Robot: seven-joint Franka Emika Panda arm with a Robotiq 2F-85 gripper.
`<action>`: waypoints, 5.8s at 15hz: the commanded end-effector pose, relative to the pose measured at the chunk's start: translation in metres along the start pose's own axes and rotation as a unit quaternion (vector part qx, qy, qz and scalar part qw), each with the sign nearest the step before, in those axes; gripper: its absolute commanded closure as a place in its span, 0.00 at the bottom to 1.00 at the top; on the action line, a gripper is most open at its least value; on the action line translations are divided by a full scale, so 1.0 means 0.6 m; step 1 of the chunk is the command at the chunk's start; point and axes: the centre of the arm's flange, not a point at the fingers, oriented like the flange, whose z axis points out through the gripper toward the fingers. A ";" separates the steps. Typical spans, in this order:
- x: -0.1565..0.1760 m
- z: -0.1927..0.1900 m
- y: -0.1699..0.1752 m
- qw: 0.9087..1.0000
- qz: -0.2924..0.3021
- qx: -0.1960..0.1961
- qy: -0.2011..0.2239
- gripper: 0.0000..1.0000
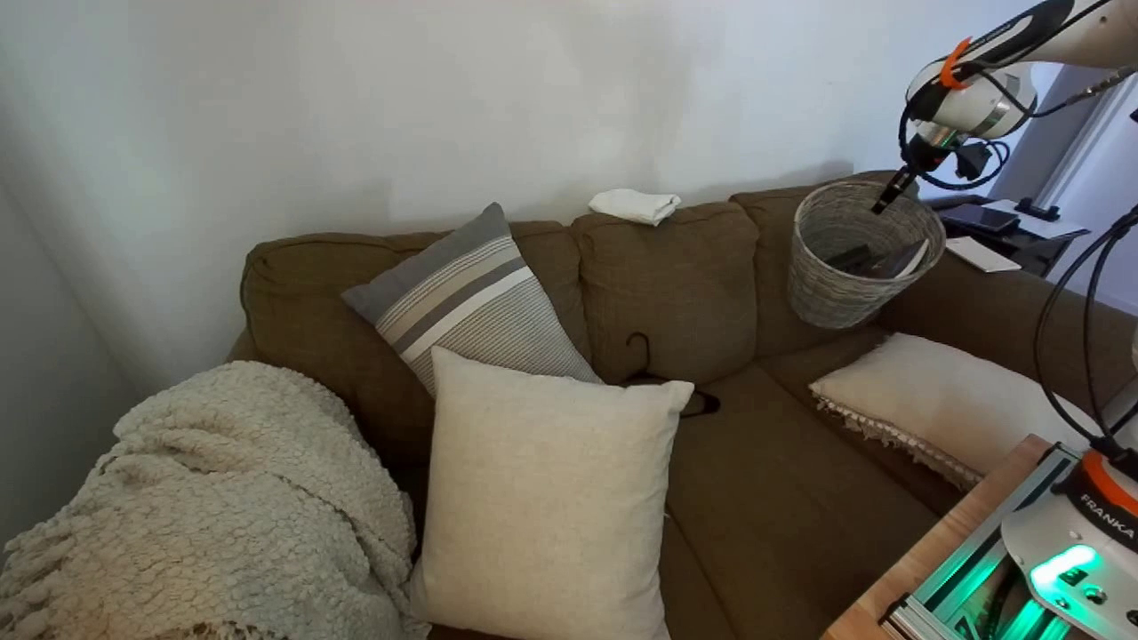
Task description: Pour out the contents from the basket
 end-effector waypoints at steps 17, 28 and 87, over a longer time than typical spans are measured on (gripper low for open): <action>0.025 0.084 -0.069 0.930 0.059 -0.332 -0.144 0.97; 0.226 0.021 -0.255 0.790 0.009 -0.554 -0.262 0.97; 0.008 0.197 -0.143 0.968 0.215 -0.120 0.049 0.97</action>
